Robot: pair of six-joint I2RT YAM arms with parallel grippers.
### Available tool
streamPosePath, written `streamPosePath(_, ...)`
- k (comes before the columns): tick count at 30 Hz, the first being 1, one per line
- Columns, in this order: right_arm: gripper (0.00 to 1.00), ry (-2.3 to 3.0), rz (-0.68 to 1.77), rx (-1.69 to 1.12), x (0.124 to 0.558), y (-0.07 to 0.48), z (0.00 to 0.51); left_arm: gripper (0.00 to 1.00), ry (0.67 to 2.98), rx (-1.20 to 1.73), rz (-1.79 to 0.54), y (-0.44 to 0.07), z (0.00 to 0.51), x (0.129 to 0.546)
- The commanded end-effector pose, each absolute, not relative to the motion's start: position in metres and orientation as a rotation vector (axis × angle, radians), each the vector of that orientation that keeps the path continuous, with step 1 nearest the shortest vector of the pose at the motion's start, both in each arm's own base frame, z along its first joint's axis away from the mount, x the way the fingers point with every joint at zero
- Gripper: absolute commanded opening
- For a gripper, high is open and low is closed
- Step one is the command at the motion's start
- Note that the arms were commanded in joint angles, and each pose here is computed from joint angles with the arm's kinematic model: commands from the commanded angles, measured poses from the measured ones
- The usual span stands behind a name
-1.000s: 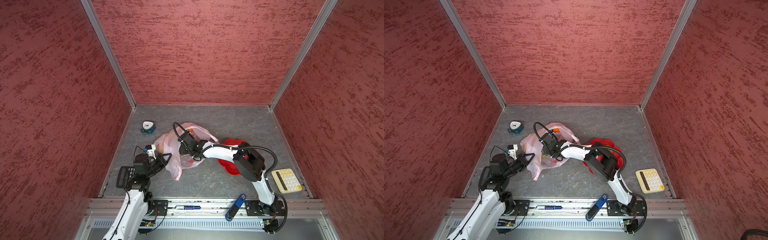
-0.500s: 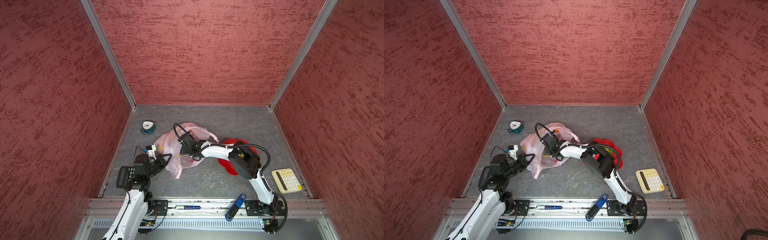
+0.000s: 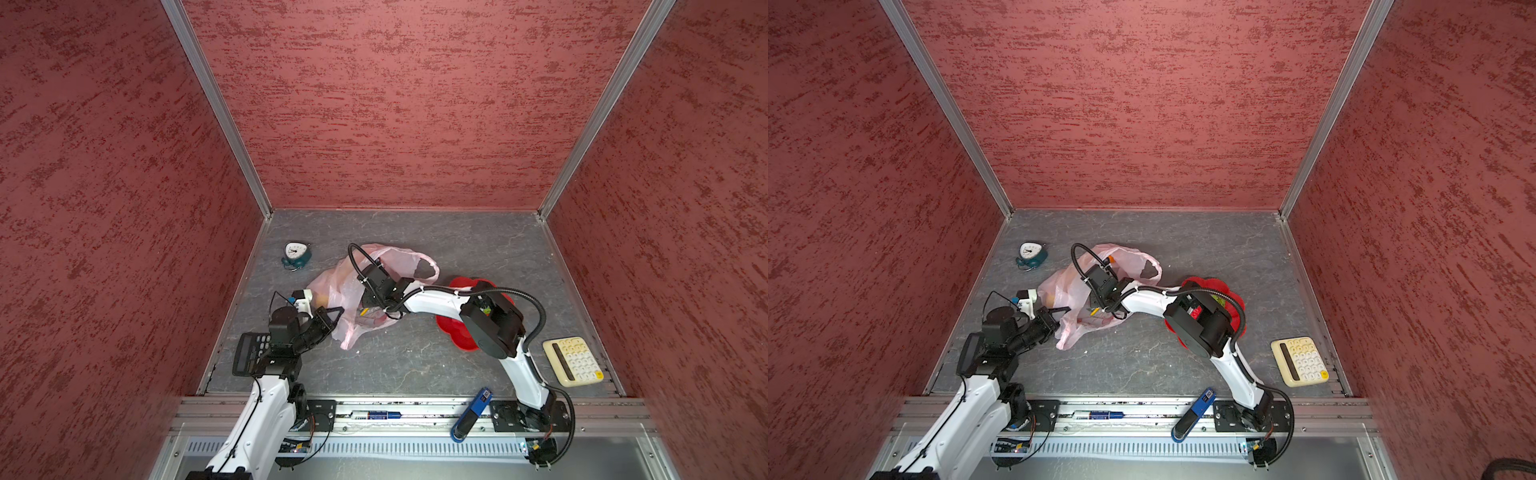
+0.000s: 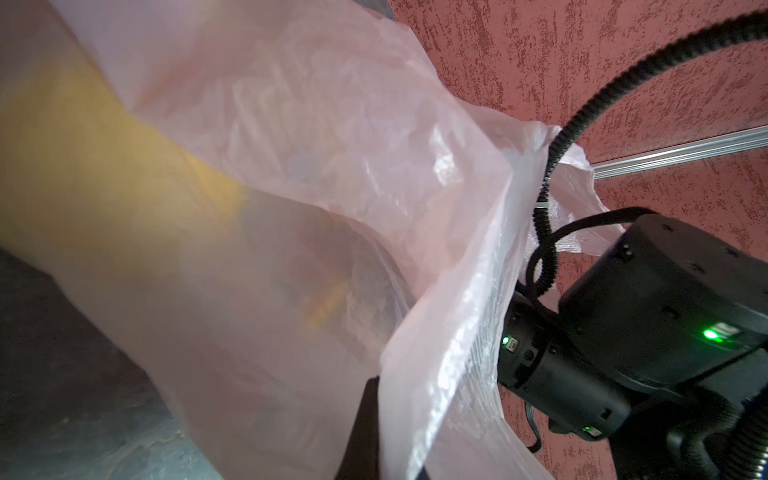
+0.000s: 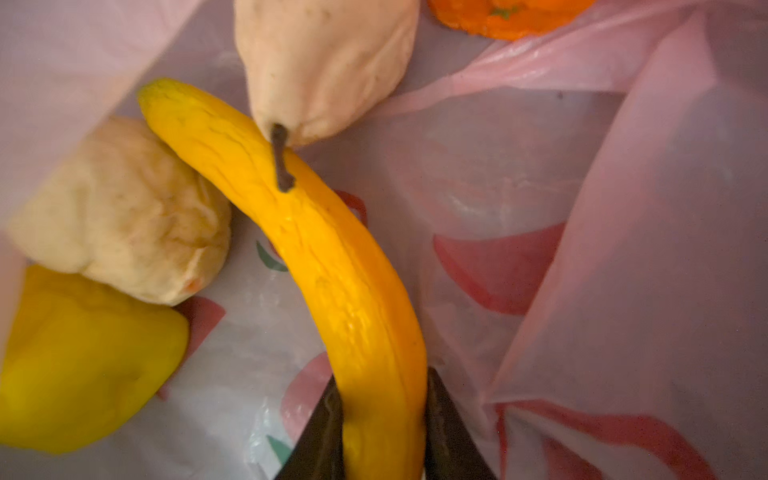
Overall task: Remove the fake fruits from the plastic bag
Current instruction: 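Close the right gripper on the banana's lower end, then lift the banana out and carry it over the red bowl with the right gripper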
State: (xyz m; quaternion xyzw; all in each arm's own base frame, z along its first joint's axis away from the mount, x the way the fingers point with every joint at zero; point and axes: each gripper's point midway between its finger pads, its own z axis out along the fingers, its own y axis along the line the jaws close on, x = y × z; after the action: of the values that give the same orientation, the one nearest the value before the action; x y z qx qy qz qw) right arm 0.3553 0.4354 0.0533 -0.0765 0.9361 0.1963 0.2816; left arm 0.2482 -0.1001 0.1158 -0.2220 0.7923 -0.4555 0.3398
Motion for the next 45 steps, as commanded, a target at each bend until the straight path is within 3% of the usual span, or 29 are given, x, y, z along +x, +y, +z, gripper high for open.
streamPosePath(1, 0.16, 2.444, 0.616, -0.215, 0.354, 0.437, 0.101, 0.01, 1.993, -0.534, -1.179, -0.099, 0.138, 0.259)
streamPosePath(24, 0.15, 2.542, 0.465, -0.379, 0.301, 0.375, 0.152, 0.01, 1.912, -0.488, -1.144, -0.096, 0.16, 0.284)
streamPosePath(35, 0.15, 2.538, 0.474, -0.473, 0.266, 0.337, 0.207, 0.01, 1.908, -0.491, -1.141, -0.096, 0.161, 0.287)
streamPosePath(45, 0.15, 2.433, 0.414, -0.405, 0.264, 0.29, 0.271, 0.01, 1.915, -0.496, -1.142, -0.097, 0.159, 0.287)
